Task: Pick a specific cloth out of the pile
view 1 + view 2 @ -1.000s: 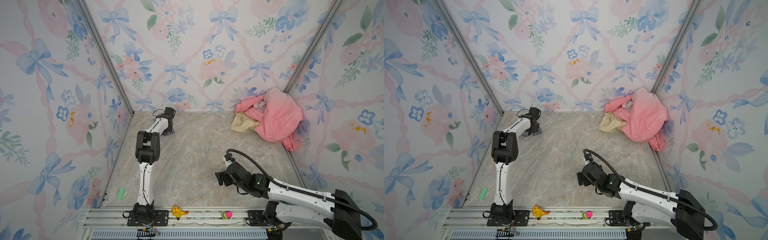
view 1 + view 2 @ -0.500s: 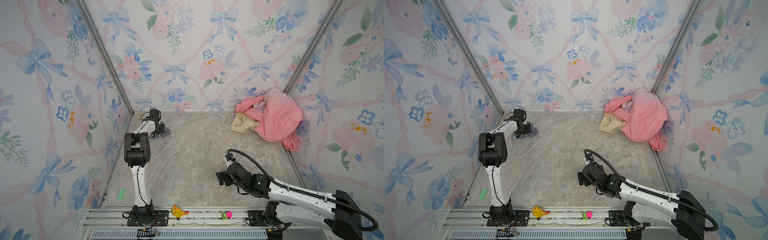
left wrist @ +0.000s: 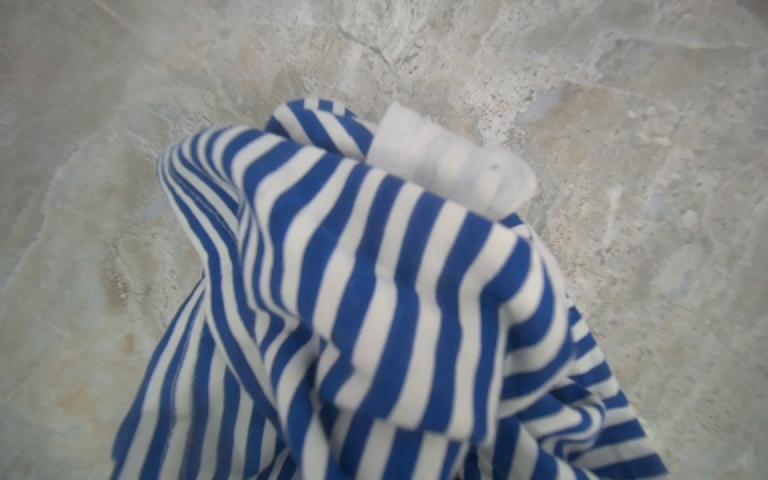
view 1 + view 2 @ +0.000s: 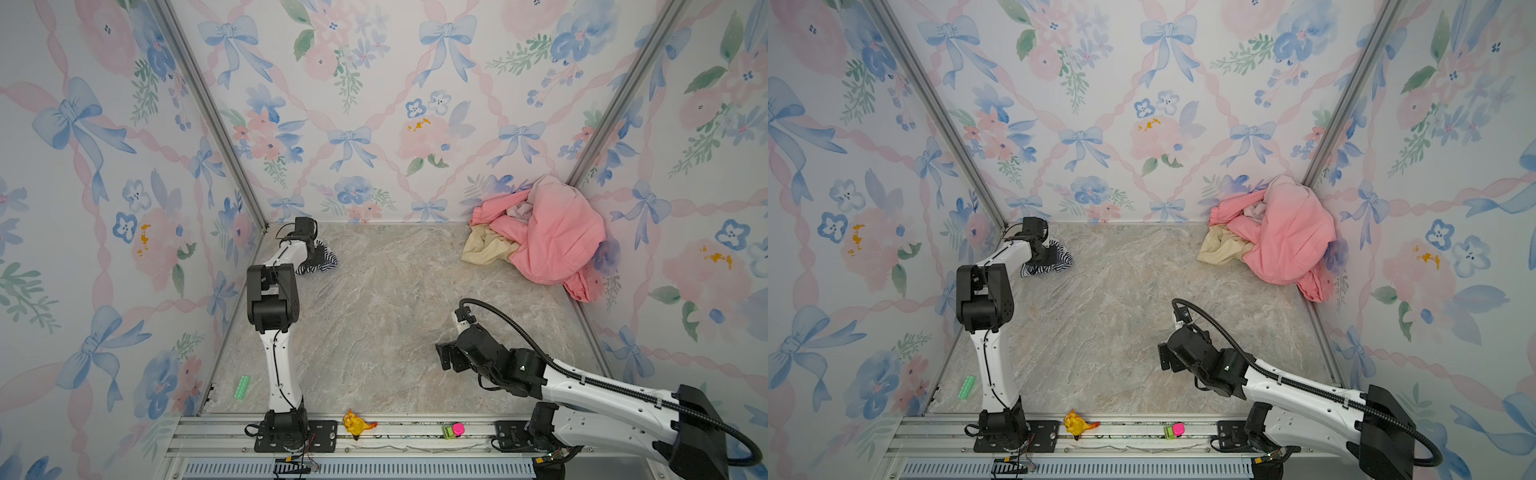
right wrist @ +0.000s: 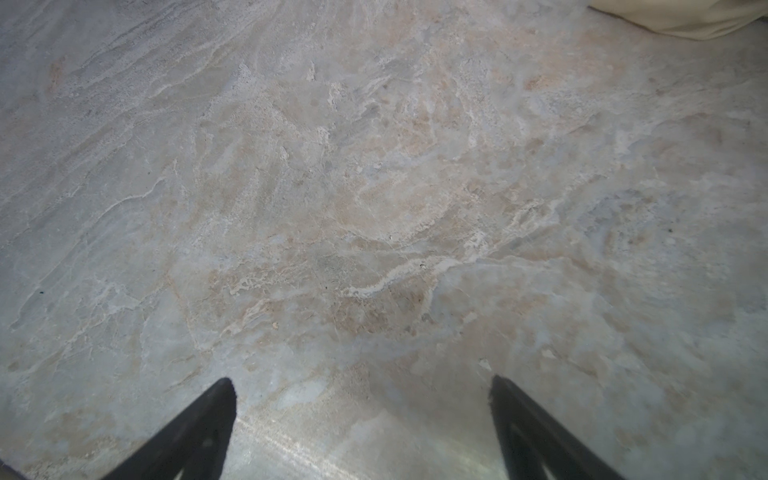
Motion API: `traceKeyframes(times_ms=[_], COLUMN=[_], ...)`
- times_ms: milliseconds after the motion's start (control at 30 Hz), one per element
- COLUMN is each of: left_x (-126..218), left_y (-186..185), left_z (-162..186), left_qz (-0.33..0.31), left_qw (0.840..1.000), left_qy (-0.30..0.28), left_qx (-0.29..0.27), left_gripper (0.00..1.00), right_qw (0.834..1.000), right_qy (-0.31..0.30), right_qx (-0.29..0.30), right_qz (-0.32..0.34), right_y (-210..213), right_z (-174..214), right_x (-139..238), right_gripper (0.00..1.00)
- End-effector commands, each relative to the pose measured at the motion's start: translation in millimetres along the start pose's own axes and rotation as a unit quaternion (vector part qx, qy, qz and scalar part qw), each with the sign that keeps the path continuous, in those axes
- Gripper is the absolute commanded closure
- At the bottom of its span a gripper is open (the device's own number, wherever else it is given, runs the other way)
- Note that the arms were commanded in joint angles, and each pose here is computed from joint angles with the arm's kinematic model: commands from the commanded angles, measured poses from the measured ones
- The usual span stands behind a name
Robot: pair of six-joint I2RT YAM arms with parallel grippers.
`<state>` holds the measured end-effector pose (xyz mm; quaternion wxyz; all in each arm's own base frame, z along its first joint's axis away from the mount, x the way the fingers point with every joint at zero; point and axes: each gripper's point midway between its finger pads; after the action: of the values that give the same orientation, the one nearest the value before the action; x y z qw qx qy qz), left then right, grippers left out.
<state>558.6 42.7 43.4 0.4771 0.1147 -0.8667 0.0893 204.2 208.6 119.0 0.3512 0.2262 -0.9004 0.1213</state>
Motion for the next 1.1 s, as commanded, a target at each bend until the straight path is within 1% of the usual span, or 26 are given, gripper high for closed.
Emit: traceKeyframes(times_ms=[0, 33, 100, 267, 400, 567, 633, 667, 733, 767, 833, 900, 967, 1000, 1033, 1067], left_x=[13, 16, 22, 35, 47, 60, 68, 74, 88, 97, 114, 140, 166, 183, 196, 214], left_y=[2, 2, 2, 0, 1, 3, 4, 4, 4, 3, 0, -3, -3, -4, -5, -6], left_z=[-1, -4, -8, -20, -30, -33, -36, -38, -43, -46, -49, -51, -51, -51, -50, -49], left_qz=[0.003, 0.003, 0.004, 0.012, 0.012, 0.007, 0.008, 0.01, 0.017, 0.022, 0.039, 0.058, 0.077, 0.087, 0.095, 0.105], left_qw=[1.0, 1.0, 1.0, 0.999, 0.998, 0.998, 0.997, 0.996, 0.994, 0.993, 0.991, 0.986, 0.979, 0.974, 0.97, 0.965], left_qy=[-0.001, -0.006, -0.014, -0.034, -0.051, -0.062, -0.072, -0.079, -0.094, -0.102, -0.116, -0.138, -0.165, -0.183, -0.198, -0.218], left_qx=[0.014, 0.016, 0.018, 0.023, 0.026, 0.033, 0.036, 0.039, 0.044, 0.049, 0.06, 0.077, 0.093, 0.1, 0.103, 0.104], left_gripper=[0.79, 0.74, 0.6, 0.44, 0.38, 0.32, 0.31, 0.28, 0.26, 0.22, 0.19, 0.18, 0.15, 0.09, 0.08, 0.03], right_qw=[1.0, 1.0, 1.0, 1.0, 1.0, 1.0, 1.0, 1.0, 1.0, 1.0, 1.0, 0.999, 0.999, 0.998, 0.998, 0.998], right_qy=[-0.004, -0.004, -0.005, -0.012, -0.015, -0.016, -0.019, -0.018, -0.021, -0.022, -0.026, -0.031, -0.039, -0.045, -0.049, -0.054], right_qx=[-0.003, -0.003, -0.002, -0.002, -0.002, -0.002, -0.003, -0.001, 0.002, 0.004, 0.002, -0.007, -0.018, -0.023, -0.026, -0.031], right_qz=[0.006, 0.006, 0.006, 0.004, 0.003, 0.006, 0.005, 0.005, 0.005, 0.005, 0.004, -0.02, -0.028, -0.029, -0.026, -0.024], right_y=[0, 0, 0, -1, -2, -4, -4, -4, -4, -4, -6, -6, -13, -19, -25, -32], right_z=[-4, -3, -3, -8, -7, -6, -8, -8, -11, -11, -13, -16, -23, -28, -32, -36], right_x=[2, 1, 2, 5, 7, 9, 10, 10, 11, 11, 11, 11, 14, 16, 18, 21], right_gripper=[0.03, 0.03, 0.03, 0.03, 0.03, 0.03, 0.03, 0.03, 0.03, 0.03, 0.03, 0.03, 0.03, 0.03, 0.03, 0.03])
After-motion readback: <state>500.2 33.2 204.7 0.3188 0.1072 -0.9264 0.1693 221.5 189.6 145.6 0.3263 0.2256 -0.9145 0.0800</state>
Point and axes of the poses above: each gripper's point midway between its finger pads, its own x axis back along the fingers, its own y axis along the line the jaws close on, z = x × y, and after that the axes turned 13 degrees about x, right-handed
